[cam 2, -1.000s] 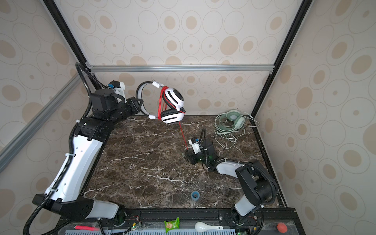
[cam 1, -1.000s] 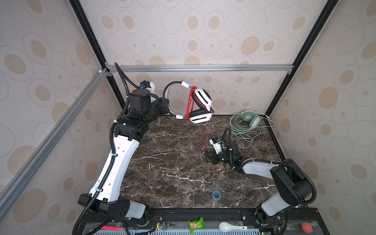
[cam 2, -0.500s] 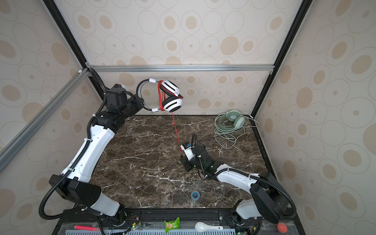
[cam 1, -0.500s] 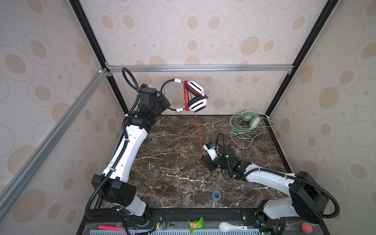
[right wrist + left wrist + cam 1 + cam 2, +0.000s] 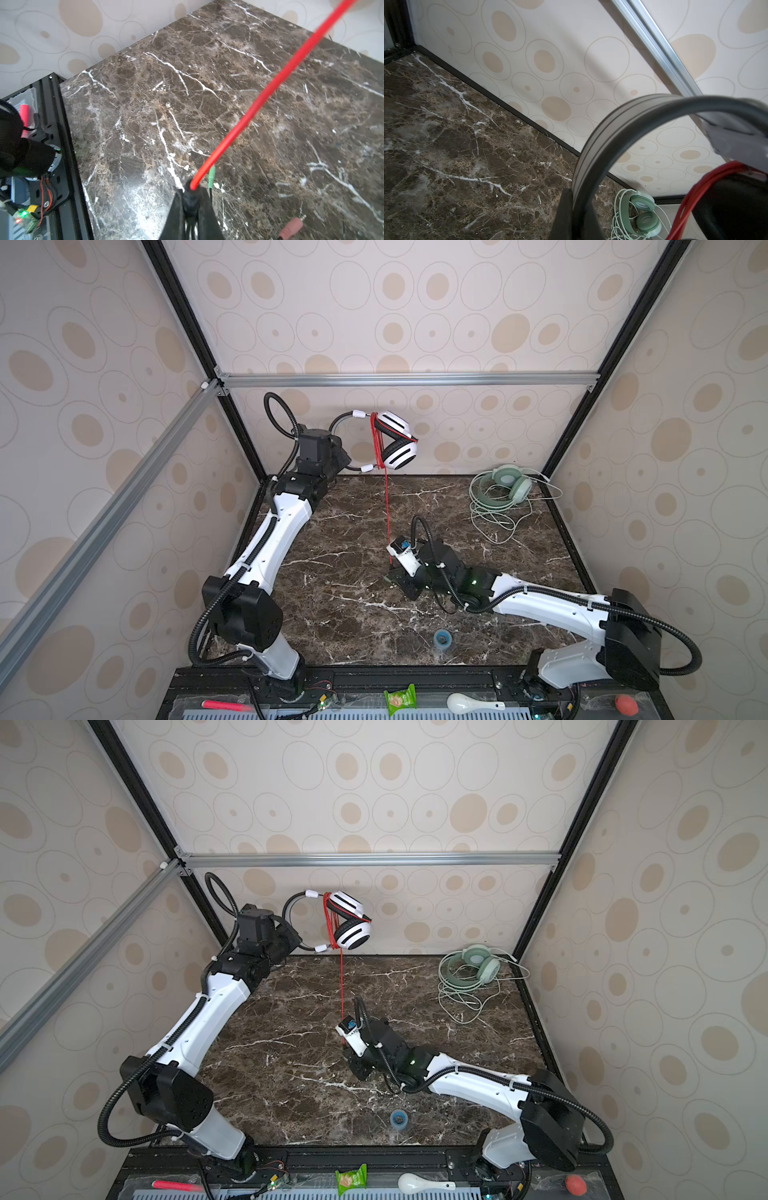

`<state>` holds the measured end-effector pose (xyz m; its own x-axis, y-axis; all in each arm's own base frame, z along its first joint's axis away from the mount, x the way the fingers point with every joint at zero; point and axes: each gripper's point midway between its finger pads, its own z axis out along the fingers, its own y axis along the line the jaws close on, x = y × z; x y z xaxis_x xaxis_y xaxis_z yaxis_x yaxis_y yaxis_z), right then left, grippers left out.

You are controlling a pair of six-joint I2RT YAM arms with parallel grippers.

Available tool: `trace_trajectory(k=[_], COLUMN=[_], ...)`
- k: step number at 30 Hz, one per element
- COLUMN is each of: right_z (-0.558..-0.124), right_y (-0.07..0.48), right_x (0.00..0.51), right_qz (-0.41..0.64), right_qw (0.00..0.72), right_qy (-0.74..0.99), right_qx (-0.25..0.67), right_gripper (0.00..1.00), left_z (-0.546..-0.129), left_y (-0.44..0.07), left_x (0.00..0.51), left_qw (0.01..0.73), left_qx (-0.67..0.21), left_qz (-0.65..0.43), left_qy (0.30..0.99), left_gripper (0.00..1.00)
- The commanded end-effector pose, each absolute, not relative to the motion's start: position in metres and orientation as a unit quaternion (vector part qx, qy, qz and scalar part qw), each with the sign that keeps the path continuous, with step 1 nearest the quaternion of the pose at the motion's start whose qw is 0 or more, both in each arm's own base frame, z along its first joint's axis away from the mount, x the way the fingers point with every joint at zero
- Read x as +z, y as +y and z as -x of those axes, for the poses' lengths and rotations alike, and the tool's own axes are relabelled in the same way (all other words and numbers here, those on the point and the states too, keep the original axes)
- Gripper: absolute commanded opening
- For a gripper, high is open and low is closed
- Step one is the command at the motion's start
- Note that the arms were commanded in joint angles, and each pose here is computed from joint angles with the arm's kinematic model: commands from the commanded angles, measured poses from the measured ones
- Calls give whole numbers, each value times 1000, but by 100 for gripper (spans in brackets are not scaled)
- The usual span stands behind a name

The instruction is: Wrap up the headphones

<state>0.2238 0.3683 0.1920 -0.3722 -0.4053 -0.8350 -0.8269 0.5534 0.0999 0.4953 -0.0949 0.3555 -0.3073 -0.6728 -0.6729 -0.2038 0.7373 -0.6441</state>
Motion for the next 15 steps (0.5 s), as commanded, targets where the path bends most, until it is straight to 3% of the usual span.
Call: trace_trajectory(k=[1, 15], right_z=[-200, -212], right_y=[382, 368], right_x=[194, 316], right_qz=[443, 479], right_qw=[375, 447], right_qy=[775, 732], right_qx=[250, 189], right_gripper=[0, 0], left_z=[-502, -461], left_y=[-79, -58], left_x=[399, 336], left_qw=[583, 598], left_qx=[-247, -59], left_qz=[306, 192], left_qy=[711, 776], left_gripper=[0, 0])
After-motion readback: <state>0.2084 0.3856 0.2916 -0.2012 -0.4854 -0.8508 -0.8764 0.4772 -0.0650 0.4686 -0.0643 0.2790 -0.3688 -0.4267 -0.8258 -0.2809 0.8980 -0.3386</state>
